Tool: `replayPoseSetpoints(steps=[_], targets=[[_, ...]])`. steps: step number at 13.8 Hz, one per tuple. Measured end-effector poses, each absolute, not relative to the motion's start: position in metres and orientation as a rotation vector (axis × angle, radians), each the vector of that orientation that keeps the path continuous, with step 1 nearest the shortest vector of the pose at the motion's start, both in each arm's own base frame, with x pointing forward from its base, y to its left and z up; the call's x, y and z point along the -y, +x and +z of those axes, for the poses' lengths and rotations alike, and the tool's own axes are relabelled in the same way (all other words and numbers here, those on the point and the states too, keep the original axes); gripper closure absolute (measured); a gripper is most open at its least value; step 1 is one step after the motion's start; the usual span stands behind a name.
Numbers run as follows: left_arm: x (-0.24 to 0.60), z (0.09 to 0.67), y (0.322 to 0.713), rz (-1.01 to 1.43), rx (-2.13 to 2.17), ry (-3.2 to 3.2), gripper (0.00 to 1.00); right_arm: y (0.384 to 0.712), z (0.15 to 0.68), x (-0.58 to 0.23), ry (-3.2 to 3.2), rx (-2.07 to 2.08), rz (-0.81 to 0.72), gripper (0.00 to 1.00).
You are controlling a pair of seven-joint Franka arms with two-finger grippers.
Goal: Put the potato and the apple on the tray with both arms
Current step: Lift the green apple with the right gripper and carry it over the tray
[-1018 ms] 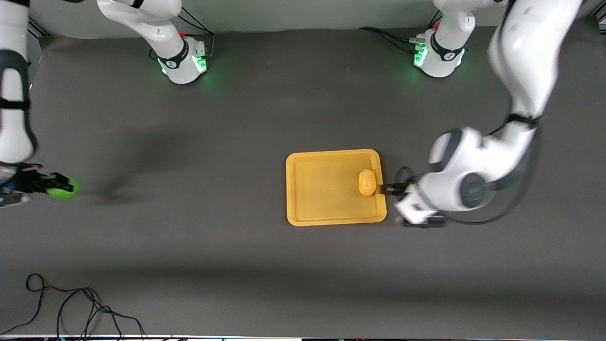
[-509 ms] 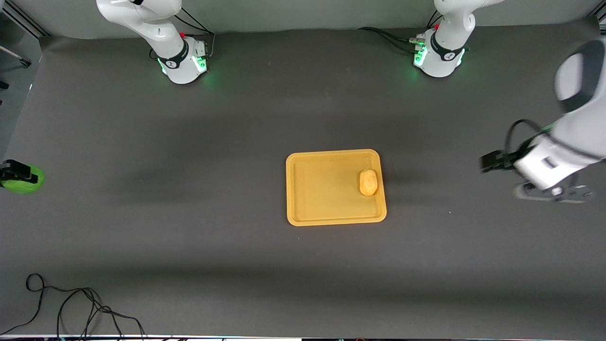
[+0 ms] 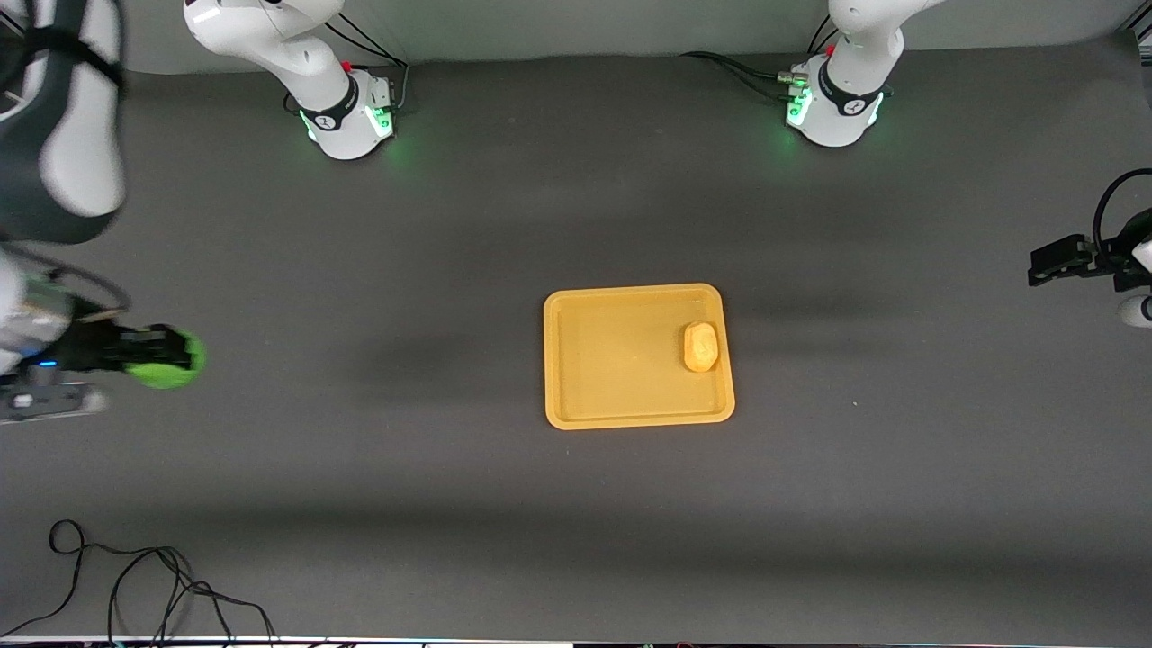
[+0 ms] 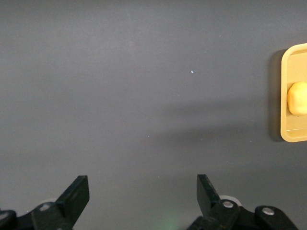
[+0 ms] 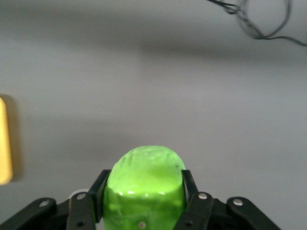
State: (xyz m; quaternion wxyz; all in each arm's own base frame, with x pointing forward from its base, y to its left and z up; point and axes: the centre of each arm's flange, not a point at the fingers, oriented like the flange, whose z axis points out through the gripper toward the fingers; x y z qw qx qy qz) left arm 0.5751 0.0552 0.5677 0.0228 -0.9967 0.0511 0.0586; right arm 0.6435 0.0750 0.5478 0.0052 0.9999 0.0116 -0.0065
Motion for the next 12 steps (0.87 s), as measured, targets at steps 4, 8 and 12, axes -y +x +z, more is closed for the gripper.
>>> replayPoseSetpoints(steps=[4, 8, 12], targets=[[-0.056, 0.568, 0.575, 0.179, -0.159, -3.086, 0.00, 0.614, 0.537, -0.282, 3.119, 0.209, 0.023, 0.37], [-0.055, 0.572, 0.573, 0.170, -0.167, -3.083, 0.00, 0.555, 0.490, -0.467, 3.151, 0.370, -0.018, 0.37], [-0.058, 0.574, 0.572, 0.168, -0.197, -3.072, 0.00, 0.514, 0.449, -0.545, 3.178, 0.375, -0.060, 0.37]])
